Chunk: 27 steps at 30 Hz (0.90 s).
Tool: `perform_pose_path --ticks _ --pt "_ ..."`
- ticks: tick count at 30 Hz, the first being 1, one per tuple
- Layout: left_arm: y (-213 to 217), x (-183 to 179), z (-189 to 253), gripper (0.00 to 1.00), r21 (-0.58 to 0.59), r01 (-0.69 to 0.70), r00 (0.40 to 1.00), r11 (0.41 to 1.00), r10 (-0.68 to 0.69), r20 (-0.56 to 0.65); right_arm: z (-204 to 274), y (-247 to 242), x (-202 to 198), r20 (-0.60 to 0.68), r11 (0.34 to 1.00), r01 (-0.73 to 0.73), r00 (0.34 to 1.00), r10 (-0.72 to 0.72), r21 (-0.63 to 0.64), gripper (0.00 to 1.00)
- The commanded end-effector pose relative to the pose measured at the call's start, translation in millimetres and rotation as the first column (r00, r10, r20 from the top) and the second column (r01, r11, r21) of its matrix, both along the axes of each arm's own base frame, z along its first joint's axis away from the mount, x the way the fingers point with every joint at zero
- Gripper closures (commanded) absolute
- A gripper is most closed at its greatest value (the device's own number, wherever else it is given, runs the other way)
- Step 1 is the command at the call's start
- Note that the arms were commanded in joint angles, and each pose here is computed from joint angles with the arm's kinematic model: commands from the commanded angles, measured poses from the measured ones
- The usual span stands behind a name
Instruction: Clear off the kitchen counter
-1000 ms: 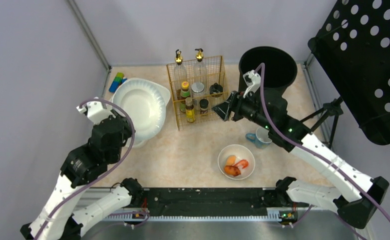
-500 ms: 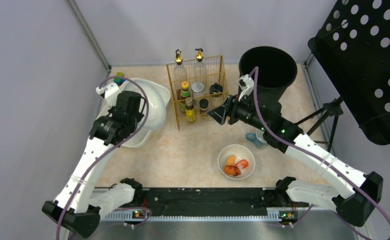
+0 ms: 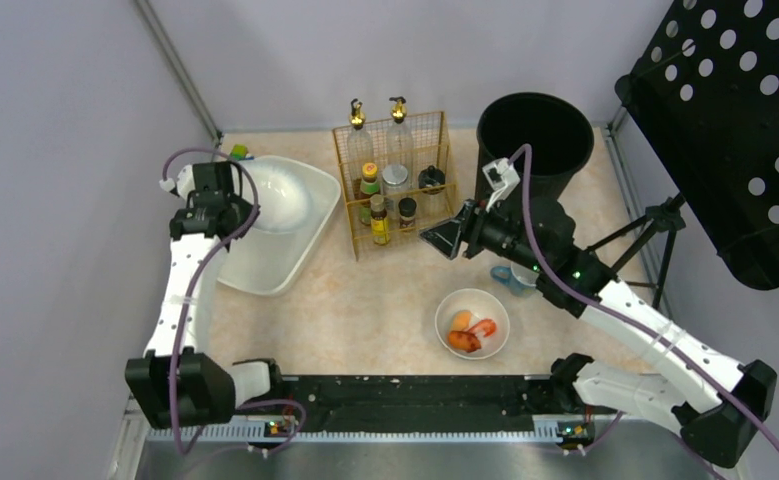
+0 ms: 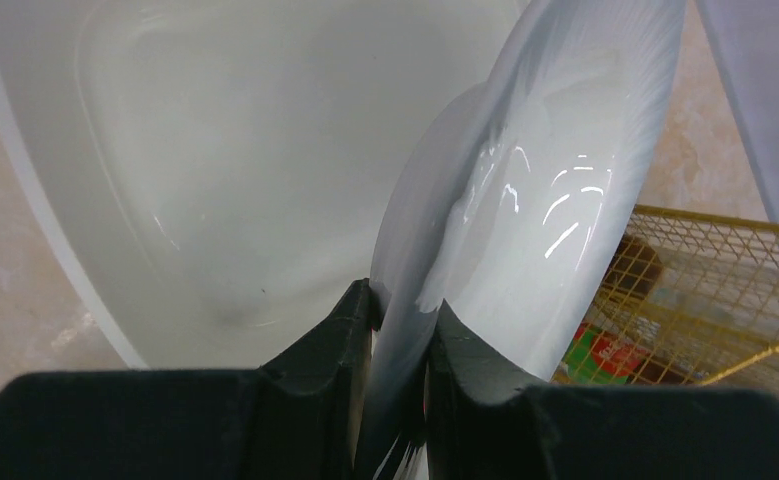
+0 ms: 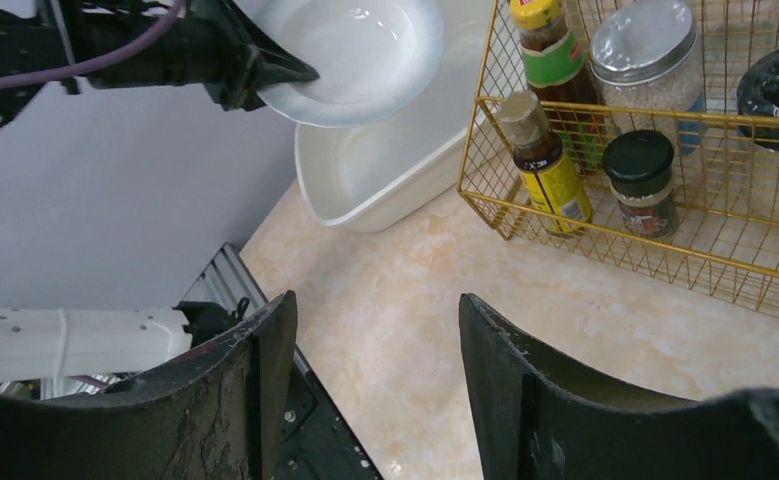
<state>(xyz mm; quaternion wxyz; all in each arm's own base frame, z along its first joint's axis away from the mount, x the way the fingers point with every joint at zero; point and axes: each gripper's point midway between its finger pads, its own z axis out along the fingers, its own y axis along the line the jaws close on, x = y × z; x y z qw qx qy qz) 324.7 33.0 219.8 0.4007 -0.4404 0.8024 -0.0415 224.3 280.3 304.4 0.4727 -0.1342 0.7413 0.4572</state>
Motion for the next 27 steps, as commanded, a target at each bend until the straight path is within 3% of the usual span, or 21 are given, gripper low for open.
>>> perform_pose_path --ticks 1,17,27 --pt "2 48 24 1.0 -0.154 0.001 0.981 0.988 0.029 0.191 19 -7 -13 0.061 0.999 -0.017 0.998 0.014 0.04 0.41" --pt "-20 84 -107 1.0 -0.388 -0.021 0.998 0.922 0.042 0.045 3 -26 -32 0.055 0.999 -0.012 0.998 0.01 0.035 0.41" --pt "-14 102 -125 1.0 -0.386 -0.061 0.998 0.921 0.066 0.0 -10 -34 -32 0.053 1.0 0.014 0.998 -0.014 -0.01 0.41"
